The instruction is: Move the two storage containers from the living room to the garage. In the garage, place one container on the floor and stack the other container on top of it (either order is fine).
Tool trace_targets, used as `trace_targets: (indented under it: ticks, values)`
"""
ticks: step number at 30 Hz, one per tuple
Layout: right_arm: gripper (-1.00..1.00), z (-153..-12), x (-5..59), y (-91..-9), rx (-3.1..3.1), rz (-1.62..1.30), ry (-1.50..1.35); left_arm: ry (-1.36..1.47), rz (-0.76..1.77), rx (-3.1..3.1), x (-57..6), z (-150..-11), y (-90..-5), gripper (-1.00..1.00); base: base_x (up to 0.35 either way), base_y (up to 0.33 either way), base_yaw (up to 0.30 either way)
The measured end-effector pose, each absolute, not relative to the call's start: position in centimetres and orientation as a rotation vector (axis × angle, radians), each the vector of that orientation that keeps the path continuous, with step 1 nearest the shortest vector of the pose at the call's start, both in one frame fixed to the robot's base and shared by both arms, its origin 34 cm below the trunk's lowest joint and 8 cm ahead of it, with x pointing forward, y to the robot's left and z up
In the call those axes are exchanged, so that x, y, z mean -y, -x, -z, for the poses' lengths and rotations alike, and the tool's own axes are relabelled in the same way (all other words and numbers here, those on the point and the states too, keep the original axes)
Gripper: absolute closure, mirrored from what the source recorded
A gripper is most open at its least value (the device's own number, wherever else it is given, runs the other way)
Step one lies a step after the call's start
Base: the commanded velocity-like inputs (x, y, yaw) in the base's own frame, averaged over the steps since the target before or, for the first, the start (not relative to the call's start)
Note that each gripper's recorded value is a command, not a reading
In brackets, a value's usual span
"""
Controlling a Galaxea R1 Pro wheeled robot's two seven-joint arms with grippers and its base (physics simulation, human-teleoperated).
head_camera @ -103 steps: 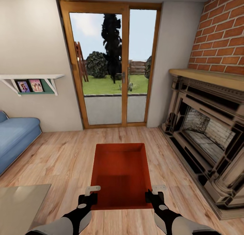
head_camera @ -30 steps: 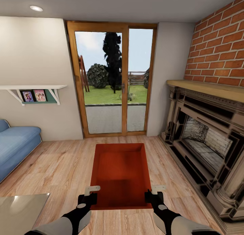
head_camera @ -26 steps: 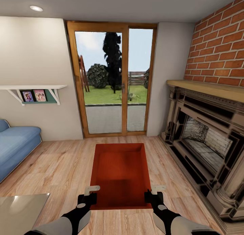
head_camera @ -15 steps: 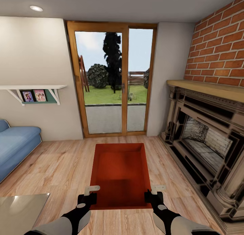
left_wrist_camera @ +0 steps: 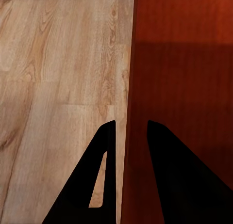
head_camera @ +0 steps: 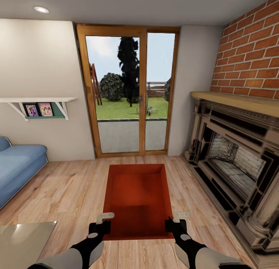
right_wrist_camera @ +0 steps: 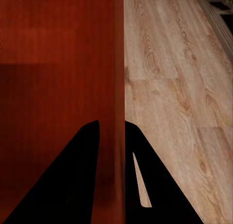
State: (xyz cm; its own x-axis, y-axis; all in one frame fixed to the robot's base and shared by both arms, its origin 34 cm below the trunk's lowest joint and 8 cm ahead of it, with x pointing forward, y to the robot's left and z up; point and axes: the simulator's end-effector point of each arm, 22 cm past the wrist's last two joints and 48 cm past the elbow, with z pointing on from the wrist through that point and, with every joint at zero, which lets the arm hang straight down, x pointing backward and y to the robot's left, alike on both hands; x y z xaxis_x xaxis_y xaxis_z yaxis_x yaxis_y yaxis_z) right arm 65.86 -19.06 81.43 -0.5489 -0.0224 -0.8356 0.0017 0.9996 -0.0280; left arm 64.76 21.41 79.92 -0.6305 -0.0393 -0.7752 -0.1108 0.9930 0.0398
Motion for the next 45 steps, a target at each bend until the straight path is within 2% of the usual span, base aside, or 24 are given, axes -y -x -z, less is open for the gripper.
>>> trace_targets:
  ticks: [19, 45]
  values:
    - [1.0, -81.43, 19.05, -65.86, -2.152, 0.033, 0.016, 0.105, -0.104, -2.253, -21.41, -79.91, -64.75, 1.0, 0.0, 0.0, -0.011]
    - [1.0, -81.45, 19.05, -65.88, -2.151, 0.033, 0.017, 0.106, -0.104, -2.252, -21.41, -79.91, -64.75, 1.0, 0.0, 0.0, -0.274]
